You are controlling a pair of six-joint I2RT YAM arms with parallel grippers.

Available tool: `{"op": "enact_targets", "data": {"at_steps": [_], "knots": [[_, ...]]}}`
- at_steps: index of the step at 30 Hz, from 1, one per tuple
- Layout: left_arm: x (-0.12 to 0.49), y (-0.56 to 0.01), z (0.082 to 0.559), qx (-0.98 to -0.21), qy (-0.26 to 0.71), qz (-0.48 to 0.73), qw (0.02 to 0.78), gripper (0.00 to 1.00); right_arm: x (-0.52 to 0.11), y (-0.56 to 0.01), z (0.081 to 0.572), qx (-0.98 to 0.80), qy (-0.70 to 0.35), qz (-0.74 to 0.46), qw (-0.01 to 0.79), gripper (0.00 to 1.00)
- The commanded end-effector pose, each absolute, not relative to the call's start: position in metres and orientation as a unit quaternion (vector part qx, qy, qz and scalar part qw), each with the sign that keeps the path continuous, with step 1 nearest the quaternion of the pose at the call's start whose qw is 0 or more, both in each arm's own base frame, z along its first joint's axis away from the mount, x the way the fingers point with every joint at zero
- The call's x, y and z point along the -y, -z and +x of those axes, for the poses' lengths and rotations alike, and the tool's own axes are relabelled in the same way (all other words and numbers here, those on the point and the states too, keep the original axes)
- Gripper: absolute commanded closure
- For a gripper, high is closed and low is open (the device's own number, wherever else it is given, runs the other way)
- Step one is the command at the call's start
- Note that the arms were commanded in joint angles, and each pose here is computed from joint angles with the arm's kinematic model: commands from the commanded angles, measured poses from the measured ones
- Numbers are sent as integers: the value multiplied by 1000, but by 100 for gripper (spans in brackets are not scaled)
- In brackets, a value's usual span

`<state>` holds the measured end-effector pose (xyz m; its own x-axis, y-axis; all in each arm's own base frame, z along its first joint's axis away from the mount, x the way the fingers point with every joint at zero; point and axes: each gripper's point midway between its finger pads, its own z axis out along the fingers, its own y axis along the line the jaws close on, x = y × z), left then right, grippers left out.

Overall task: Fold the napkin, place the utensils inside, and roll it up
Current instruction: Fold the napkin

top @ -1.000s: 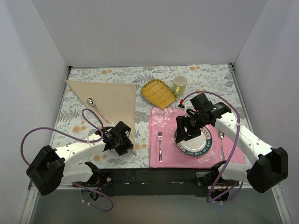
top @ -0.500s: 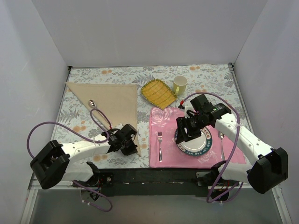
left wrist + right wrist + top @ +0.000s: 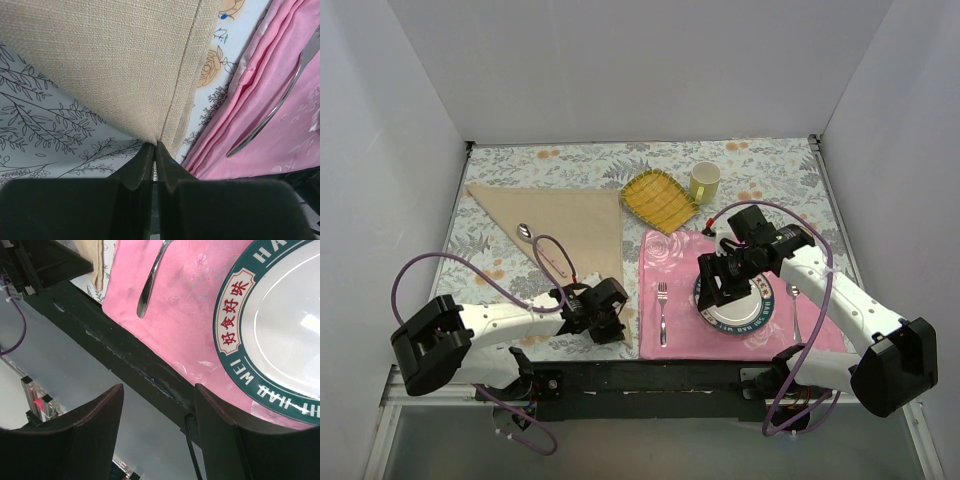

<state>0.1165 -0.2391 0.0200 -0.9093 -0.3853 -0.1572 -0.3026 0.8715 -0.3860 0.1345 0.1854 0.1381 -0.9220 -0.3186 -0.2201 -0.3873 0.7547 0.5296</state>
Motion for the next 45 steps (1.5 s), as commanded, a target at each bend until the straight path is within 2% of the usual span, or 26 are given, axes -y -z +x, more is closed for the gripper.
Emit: {"op": "enact_targets", "data": {"at_steps": [1, 4, 5, 7, 8, 10, 11, 18, 24, 31, 35, 40, 45], "knots": [[230, -17, 106, -915, 142, -372, 64, 84, -189, -145, 136, -927, -306, -202, 75, 34], [232, -29, 111, -924, 144, -345, 80, 55, -190, -147, 139, -927, -305, -203, 77, 34], [230, -31, 111, -927, 137, -338, 83, 42, -190, -146, 139, -928, -304, -202, 75, 34], [237, -46, 119, -934, 145, -310, 100, 33, -190, -148, 141, -928, -302, -203, 74, 34], [237, -49, 120, -937, 141, -302, 102, 25, -190, -148, 142, -929, -300, -205, 74, 34], [247, -63, 125, -940, 157, -285, 106, 22, -191, -151, 144, -929, -299, -205, 78, 34], [248, -66, 125, -945, 153, -270, 105, 17, -190, -150, 145, -929, -297, -205, 79, 34], [258, -99, 149, -961, 139, -213, 109, 15, -192, -149, 147, -929, -298, -207, 79, 34], [228, -146, 223, -946, 171, -221, 162, 15, -195, -153, 152, -928, -301, -205, 80, 34], [140, -197, 337, -891, 216, -295, 270, 15, -200, -154, 155, -927, -307, -203, 75, 33], [90, -197, 375, -870, 211, -332, 297, 16, -204, -157, 160, -926, -310, -203, 76, 33], [-14, -214, 422, -823, 172, -388, 378, 16, -214, -168, 169, -921, -325, -199, 82, 33], [-80, -200, 447, -792, 173, -423, 405, 19, -215, -162, 173, -926, -319, -192, 66, 33]]}}
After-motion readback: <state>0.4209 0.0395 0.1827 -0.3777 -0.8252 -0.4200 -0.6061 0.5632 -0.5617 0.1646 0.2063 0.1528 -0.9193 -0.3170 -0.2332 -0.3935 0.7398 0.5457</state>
